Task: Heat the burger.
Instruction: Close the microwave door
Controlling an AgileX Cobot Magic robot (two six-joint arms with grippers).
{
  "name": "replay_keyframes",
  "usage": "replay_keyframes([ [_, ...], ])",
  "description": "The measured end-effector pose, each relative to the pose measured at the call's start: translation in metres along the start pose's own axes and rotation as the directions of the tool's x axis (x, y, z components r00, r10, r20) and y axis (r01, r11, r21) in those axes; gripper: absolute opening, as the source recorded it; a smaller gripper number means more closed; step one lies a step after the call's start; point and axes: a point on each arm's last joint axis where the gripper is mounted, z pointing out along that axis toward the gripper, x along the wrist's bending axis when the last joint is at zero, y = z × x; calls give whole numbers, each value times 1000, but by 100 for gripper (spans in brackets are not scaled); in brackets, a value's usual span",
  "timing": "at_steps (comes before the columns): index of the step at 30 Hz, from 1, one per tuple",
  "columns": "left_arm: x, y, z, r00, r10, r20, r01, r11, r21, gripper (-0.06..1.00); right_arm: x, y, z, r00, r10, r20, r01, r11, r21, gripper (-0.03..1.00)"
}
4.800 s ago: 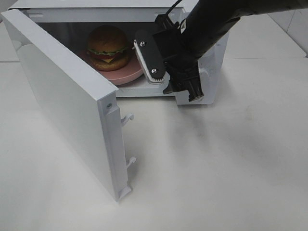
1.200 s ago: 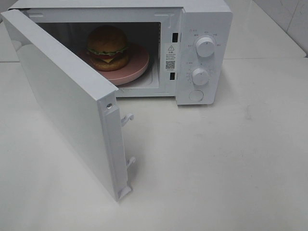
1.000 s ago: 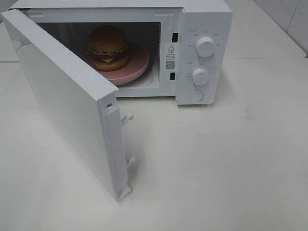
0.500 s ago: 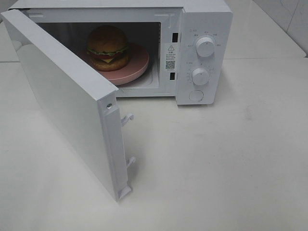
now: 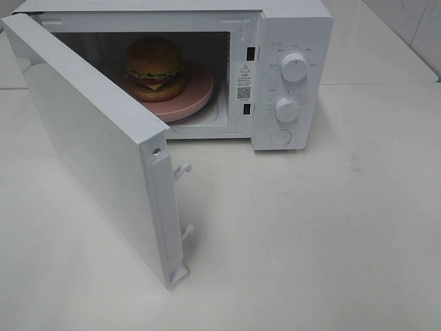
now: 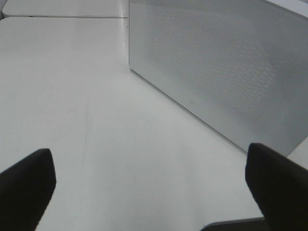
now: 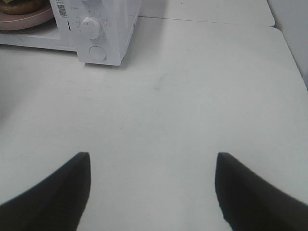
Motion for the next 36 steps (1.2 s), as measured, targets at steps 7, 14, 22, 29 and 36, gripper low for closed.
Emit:
replay_keyframes([
  [7,0,4,-1,1000,-1,1,1,999,-32,97,0,0,0,1000,0,0,0,1000,0,71],
  [14,0,12,0,1000,-6,-2,6,998,-69,79,0,0,0,1000,0,0,0,1000,0,71],
  [22,6,33,21,999,-37,-16,36,996,-87,38,0,0,0,1000,0,0,0,1000,0,71],
  [29,18,44,60,996,-76,-51,72,995,-75,0,0,0,0,1000,0,0,0,1000,0,71],
  [36,29,38,93,989,-110,-95,97,986,-138,0,0,0,0,1000,0,0,0,1000,0,70],
])
